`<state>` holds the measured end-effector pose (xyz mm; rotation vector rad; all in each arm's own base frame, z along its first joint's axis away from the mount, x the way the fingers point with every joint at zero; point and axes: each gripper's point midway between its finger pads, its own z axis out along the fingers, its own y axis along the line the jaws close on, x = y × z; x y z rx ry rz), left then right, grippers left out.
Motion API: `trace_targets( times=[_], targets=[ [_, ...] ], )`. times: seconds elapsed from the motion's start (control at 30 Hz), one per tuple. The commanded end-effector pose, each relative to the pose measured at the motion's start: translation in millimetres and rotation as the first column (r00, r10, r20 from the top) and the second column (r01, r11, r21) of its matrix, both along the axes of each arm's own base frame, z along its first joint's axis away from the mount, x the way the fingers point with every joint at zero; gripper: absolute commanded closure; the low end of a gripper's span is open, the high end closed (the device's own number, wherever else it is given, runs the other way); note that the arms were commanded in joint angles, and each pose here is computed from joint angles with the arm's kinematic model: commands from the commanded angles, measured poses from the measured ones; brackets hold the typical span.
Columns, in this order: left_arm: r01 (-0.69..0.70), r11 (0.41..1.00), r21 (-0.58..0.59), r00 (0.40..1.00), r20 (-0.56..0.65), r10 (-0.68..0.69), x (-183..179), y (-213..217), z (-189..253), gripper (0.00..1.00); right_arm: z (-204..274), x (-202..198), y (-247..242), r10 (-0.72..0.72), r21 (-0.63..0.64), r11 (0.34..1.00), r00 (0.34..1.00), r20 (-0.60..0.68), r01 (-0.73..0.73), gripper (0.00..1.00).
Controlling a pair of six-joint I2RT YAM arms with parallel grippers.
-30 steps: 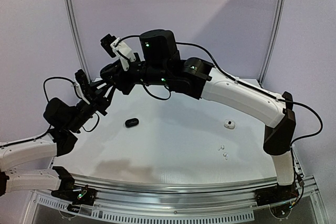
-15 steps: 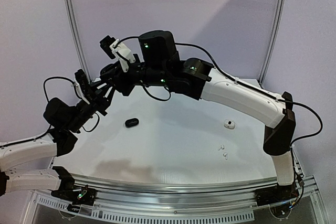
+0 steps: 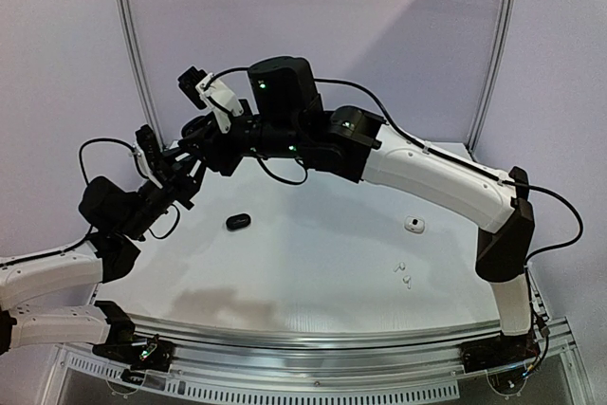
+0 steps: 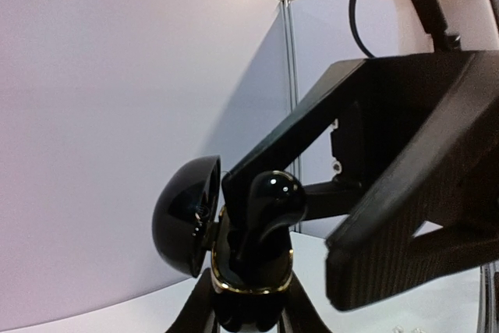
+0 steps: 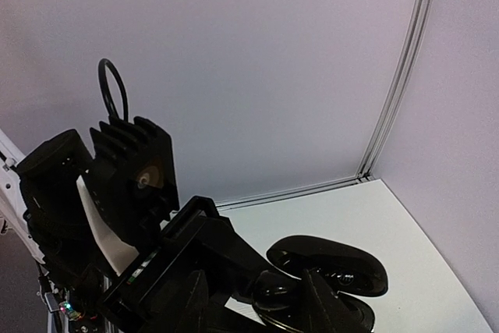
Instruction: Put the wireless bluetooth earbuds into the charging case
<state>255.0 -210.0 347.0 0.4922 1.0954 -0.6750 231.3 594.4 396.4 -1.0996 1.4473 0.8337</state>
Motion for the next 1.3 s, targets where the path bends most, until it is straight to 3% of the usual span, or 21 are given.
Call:
trace_targets(
  times=[0.0,0.43,0.9,1.07,1.27],
  targets=[
    [0.045,0.999,-0.014,0.999,0.015,-0.045,-8,-4,8,1.00,9,17,-11,-0.076,0.000,0.997,0.997,0.032,0.076,0.59],
    [0.055,0.998,-0.028,0.998,-0.042,-0.056,-4,-4,3,1.00,28,11,-16,-0.057,0.037,0.998,0.997,0.053,0.055,0.51],
    [0.090,0.994,-0.057,0.993,-0.069,-0.094,-7,-6,4,1.00,29,9,-10,-0.039,0.064,0.997,0.998,0.041,0.037,0.56],
    [0.003,0.999,-0.052,0.996,-0.088,-0.008,6,6,0,1.00,69,-4,-18,0.008,0.168,0.986,0.999,0.042,-0.015,0.55],
    [-0.029,0.997,-0.074,0.976,-0.215,0.013,19,16,-16,1.00,137,-29,-47,0.078,0.336,0.938,0.997,0.026,-0.082,0.54]
  ],
)
